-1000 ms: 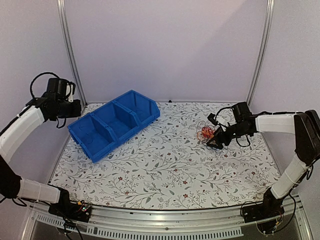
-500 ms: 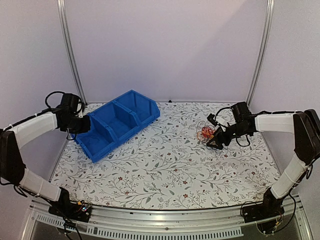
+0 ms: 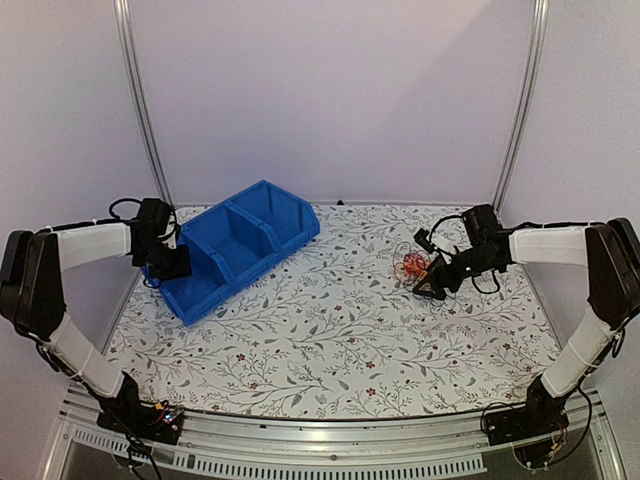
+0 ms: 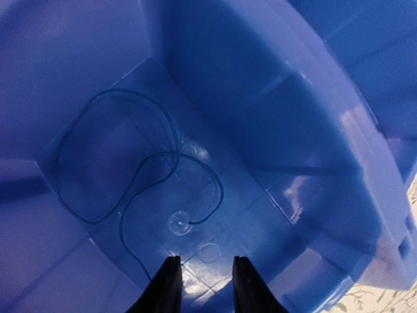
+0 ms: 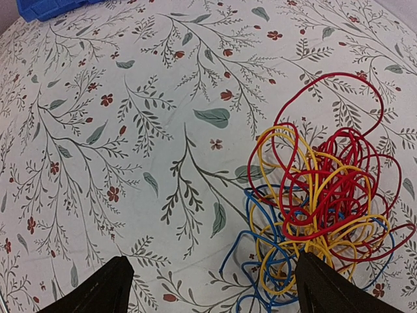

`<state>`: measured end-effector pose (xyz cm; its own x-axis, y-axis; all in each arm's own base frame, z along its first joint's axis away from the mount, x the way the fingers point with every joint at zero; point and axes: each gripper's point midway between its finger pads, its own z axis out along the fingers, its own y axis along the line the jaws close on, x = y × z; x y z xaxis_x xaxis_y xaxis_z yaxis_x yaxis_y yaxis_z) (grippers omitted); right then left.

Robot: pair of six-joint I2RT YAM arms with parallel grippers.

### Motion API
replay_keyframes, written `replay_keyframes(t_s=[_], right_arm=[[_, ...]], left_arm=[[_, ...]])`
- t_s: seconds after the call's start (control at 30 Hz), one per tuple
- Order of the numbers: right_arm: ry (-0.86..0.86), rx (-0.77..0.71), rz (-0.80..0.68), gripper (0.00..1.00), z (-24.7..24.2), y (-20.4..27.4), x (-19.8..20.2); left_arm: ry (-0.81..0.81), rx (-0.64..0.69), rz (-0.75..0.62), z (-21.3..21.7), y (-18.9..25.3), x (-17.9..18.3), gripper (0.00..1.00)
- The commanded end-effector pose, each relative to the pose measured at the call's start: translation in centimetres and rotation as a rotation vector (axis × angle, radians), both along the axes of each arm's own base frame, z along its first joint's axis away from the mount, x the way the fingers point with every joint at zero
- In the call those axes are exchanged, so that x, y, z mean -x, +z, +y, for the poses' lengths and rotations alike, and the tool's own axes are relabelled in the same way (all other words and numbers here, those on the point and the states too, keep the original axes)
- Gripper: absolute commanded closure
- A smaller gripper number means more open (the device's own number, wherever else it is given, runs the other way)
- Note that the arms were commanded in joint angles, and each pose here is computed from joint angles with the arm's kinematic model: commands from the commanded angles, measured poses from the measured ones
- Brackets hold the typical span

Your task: Untangle the cables

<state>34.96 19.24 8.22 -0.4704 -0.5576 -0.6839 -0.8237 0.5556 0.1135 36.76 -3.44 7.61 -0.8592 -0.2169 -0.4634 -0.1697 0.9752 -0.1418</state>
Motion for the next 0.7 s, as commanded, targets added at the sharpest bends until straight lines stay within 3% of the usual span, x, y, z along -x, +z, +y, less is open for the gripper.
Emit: replay_keyframes(t_s=[0.0,0.2,0.43,0.53,0.67], right_arm=[[0.005,-0.001,0.000,0.10,0.0,0.2,-0.5],[0.010,-0.004,0.008,0.09,0.1,0.0,-0.5],[0.016,-0.009,0.022,0.09,0.3,0.0,-0.4],[0.013,-0.016,0.022,0.09,0.4,0.3,-0.6],[-0.079,-0.017,-0.102,0.10,-1.0,4.0,-2.8]], left_arm=[[0.028,-0.020,-0.041,1.0,2.7,-0.8,0.68],[0.049,-0.058,-0.198,1.9,9.7,-1.2,0.53],[0.051,-0.099,-0.334,2.6,16.1,-0.8,0.48],[-0.028,-0.020,-0.409,0.6,18.3,-0.5,0.48],[-0.215,0.133,-0.552,-4.8,21.3,0.6,0.49]])
